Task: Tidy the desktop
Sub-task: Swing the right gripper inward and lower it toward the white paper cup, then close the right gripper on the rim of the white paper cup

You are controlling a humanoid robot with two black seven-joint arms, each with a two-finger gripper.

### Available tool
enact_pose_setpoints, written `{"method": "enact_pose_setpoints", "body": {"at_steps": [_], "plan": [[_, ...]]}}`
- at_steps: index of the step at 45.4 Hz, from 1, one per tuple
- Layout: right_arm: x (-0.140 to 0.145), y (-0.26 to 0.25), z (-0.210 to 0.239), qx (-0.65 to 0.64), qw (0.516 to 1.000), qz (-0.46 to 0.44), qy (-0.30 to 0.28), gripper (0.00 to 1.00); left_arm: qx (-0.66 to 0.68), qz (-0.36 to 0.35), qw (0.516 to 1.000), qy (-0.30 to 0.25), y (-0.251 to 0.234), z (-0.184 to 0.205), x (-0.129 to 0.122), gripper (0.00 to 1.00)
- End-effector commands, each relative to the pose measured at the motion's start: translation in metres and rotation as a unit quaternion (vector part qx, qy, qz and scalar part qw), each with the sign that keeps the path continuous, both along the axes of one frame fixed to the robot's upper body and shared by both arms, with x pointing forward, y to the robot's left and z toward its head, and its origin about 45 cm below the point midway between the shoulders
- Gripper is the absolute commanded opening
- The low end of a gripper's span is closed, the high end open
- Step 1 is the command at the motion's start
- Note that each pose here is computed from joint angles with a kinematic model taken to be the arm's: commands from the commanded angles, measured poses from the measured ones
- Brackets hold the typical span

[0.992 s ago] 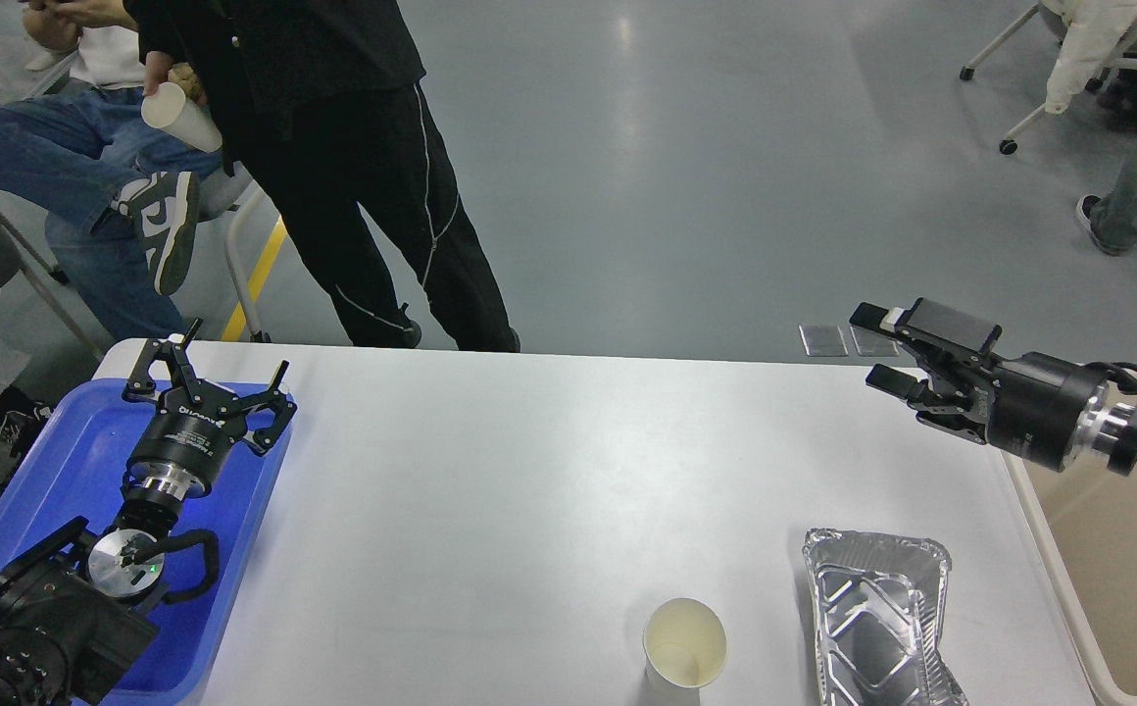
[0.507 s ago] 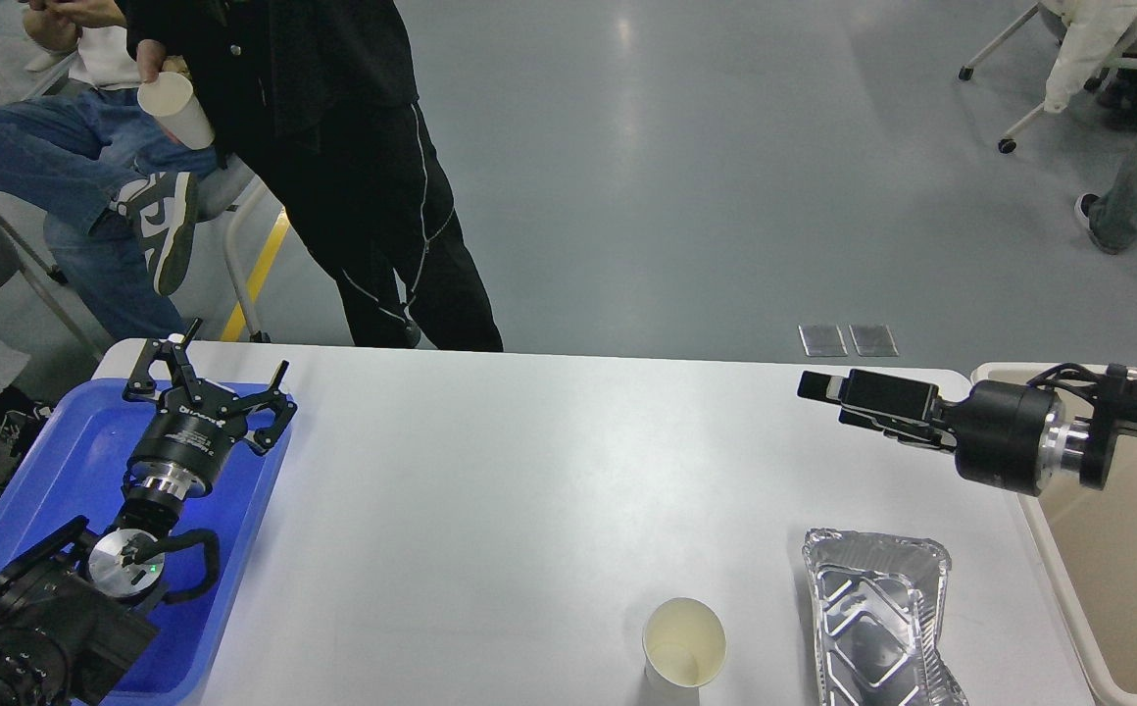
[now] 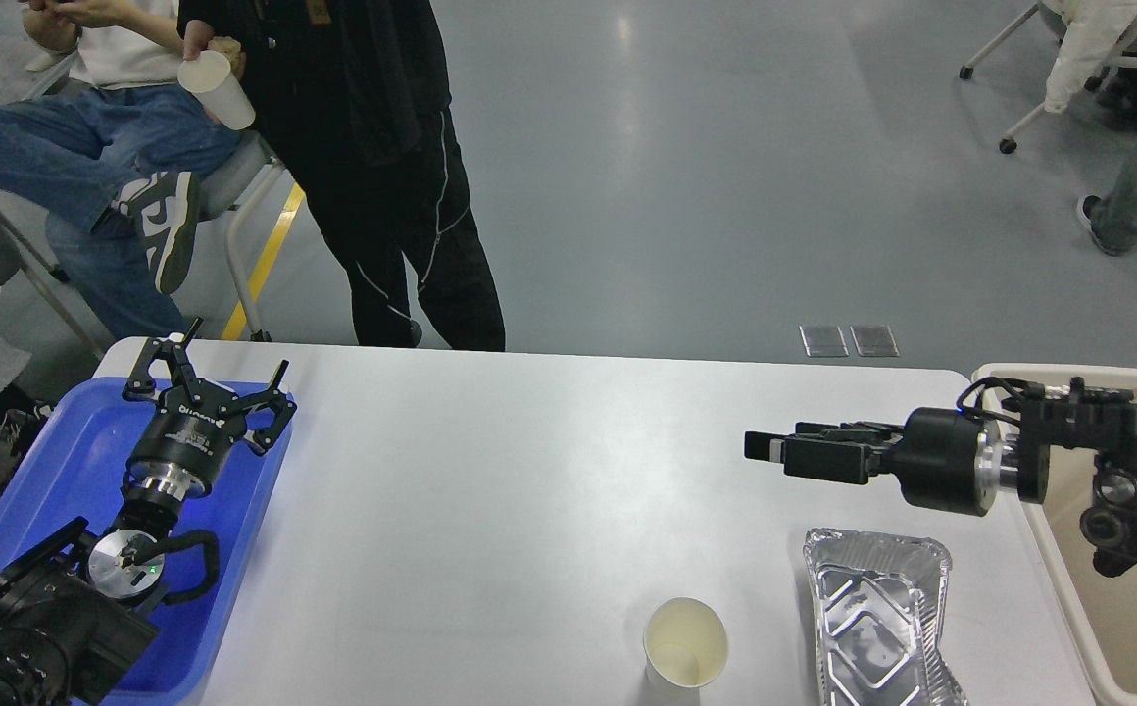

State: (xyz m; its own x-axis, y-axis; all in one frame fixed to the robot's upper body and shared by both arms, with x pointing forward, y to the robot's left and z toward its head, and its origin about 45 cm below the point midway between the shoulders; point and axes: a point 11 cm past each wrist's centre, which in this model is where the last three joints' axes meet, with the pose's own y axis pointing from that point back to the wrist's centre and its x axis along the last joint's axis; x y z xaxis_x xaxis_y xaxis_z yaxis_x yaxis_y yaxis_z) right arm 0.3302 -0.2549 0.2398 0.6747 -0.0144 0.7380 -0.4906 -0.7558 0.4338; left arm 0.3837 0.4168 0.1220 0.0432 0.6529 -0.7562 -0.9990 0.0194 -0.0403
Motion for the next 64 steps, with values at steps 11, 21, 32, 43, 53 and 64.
{"method": "enact_pose_setpoints", "body": {"at_steps": [11,21,32,43,53,64], "plan": [[-0.021,0.029,-0.039,-0.061,0.993,0.095,0.038,1.00,0.000,0.000,1.000,0.000,0.000,0.000,0.000,1.00],[-0.020,0.036,-0.051,-0.083,0.988,0.129,-0.003,1.00,0.000,0.000,1.000,0.000,0.000,0.000,0.000,1.00],[-0.041,0.041,-0.068,-0.081,0.979,0.186,-0.017,1.00,0.000,0.000,1.000,0.000,0.000,0.000,0.000,1.00],[-0.049,0.046,-0.092,-0.069,0.979,0.190,-0.015,1.00,0.000,0.000,1.000,0.000,0.000,0.000,0.000,1.00],[-0.045,0.053,-0.117,-0.065,0.980,0.183,-0.043,1.00,0.000,0.000,1.000,0.000,0.000,0.000,0.000,1.00],[-0.054,0.051,-0.135,-0.066,0.982,0.176,-0.030,1.00,0.000,0.000,1.000,0.000,0.000,0.000,0.000,1.00]]}}
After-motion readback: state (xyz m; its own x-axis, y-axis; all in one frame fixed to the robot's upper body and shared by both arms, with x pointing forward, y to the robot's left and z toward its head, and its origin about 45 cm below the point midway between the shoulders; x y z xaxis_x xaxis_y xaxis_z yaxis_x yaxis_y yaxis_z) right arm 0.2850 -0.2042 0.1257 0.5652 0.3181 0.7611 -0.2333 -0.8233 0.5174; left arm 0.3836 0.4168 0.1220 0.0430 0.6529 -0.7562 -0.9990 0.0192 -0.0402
